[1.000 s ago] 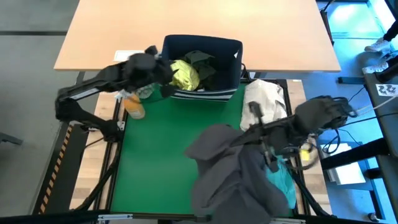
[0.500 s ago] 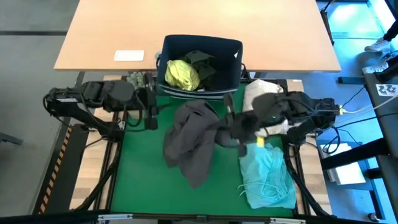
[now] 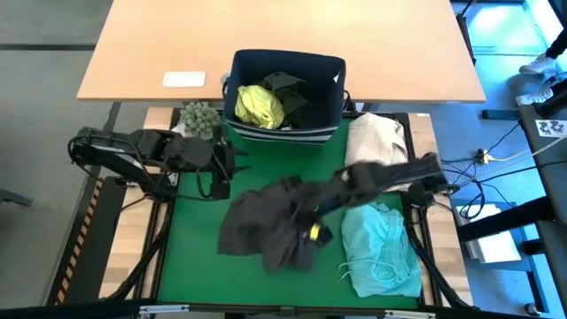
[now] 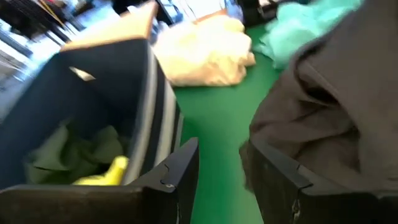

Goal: Fold laundry
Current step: Fold the black shorts

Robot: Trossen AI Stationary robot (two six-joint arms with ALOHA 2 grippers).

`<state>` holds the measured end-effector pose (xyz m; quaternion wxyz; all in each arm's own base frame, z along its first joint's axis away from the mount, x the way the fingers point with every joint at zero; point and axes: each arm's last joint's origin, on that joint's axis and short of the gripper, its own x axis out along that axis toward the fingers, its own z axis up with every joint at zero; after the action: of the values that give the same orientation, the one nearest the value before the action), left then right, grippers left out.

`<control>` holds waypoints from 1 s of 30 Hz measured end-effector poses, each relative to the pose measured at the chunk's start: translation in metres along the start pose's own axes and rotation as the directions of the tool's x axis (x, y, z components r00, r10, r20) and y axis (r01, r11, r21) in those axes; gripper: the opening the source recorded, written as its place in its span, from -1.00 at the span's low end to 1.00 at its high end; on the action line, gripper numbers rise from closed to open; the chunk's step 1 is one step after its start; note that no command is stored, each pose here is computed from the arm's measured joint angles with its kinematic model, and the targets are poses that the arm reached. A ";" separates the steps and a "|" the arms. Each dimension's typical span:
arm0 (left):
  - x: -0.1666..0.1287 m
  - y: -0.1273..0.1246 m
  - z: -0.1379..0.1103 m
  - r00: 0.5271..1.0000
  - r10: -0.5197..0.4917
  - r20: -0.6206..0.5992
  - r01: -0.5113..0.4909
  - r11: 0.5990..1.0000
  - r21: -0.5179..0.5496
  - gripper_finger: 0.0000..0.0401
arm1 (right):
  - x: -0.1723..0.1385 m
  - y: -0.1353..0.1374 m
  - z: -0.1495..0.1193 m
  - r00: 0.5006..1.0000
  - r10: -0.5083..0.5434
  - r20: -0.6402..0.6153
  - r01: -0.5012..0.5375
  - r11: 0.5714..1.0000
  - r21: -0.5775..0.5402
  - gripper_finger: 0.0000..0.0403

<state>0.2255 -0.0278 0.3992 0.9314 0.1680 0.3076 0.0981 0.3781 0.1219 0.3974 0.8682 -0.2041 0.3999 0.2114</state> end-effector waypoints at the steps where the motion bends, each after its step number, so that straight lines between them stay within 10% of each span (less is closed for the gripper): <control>1: 0.003 -0.002 -0.003 1.000 -0.014 -0.011 0.014 1.000 -0.015 -0.35 | 0.012 0.003 -0.002 0.999 0.038 -0.018 -0.038 0.999 0.004 -0.98; 8: 0.023 -0.019 -0.025 0.993 -0.081 -0.091 0.073 0.994 -0.087 -0.35 | 0.109 0.028 -0.037 0.956 0.286 0.059 -0.290 0.953 0.086 -0.99; 14: 0.036 -0.035 -0.042 0.983 -0.128 -0.135 0.105 0.981 -0.162 -0.35 | 0.168 0.041 -0.083 0.943 0.283 0.173 -0.313 0.932 0.180 -0.93; 23: 0.056 -0.066 -0.067 0.965 -0.243 -0.101 0.213 0.947 -0.241 -0.35 | 0.172 0.041 -0.093 0.949 0.279 0.145 -0.302 0.938 0.170 -0.87; 30: 0.071 -0.089 -0.092 0.948 -0.312 -0.071 0.273 0.904 -0.329 -0.35 | 0.163 0.026 -0.096 0.998 0.040 -0.038 -0.033 0.985 0.171 -0.69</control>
<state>0.2329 -0.0670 0.2586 0.9298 -0.0372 0.3659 0.0152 0.4019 0.1264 0.2081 0.8700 -0.1260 0.4381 0.1878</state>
